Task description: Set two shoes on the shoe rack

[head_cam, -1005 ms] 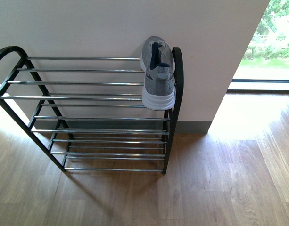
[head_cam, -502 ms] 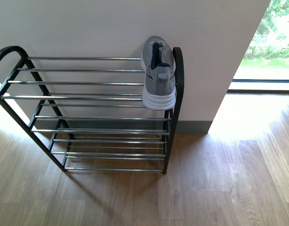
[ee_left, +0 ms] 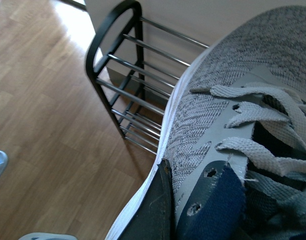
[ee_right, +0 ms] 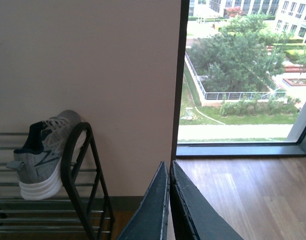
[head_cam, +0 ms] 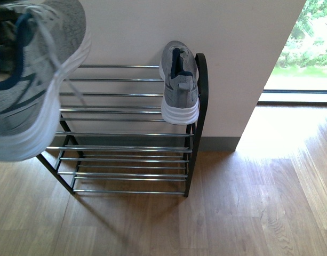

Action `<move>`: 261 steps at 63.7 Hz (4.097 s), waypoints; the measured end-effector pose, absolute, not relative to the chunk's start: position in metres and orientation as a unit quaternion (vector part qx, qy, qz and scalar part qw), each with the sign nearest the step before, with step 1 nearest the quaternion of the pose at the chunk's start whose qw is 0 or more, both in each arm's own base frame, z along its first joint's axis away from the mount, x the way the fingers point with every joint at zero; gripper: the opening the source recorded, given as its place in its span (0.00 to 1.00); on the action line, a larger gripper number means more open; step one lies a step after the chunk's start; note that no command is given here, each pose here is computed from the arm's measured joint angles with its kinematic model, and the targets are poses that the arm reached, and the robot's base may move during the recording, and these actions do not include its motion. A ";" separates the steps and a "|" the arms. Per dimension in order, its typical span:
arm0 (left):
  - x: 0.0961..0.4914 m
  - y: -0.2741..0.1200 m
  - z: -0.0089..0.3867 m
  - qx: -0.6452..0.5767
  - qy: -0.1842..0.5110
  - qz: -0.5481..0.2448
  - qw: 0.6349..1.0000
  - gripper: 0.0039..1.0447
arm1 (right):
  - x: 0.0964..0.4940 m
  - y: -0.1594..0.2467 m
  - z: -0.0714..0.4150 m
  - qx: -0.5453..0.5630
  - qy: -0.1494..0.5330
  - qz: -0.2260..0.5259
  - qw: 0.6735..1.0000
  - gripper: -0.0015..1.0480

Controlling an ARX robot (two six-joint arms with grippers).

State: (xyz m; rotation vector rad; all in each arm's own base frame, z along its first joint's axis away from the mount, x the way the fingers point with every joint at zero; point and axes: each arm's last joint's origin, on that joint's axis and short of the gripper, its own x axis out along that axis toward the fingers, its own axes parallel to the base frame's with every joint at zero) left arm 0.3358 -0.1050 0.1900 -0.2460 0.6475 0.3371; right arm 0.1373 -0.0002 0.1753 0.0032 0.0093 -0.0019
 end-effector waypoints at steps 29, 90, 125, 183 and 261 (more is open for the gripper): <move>0.465 -0.159 0.117 -0.169 0.384 0.111 0.901 0.01 | 0.122 0.000 0.173 0.002 -0.009 -0.001 1.000 0.02; 0.359 -0.139 0.247 -0.143 0.223 0.188 0.946 0.91 | 0.097 0.000 0.169 0.001 -0.006 -0.001 1.000 0.02; 0.167 -0.086 0.262 -0.161 0.093 0.036 0.982 0.65 | 0.097 0.000 0.170 0.002 -0.007 -0.002 1.000 0.02; 0.118 0.000 0.182 -0.005 0.000 0.002 1.000 0.01 | 0.097 0.000 0.170 0.002 -0.007 -0.001 1.000 0.02; 0.098 0.000 0.167 -0.004 0.002 -0.002 1.000 0.35 | 0.097 0.000 0.170 0.001 -0.007 -0.001 1.000 0.36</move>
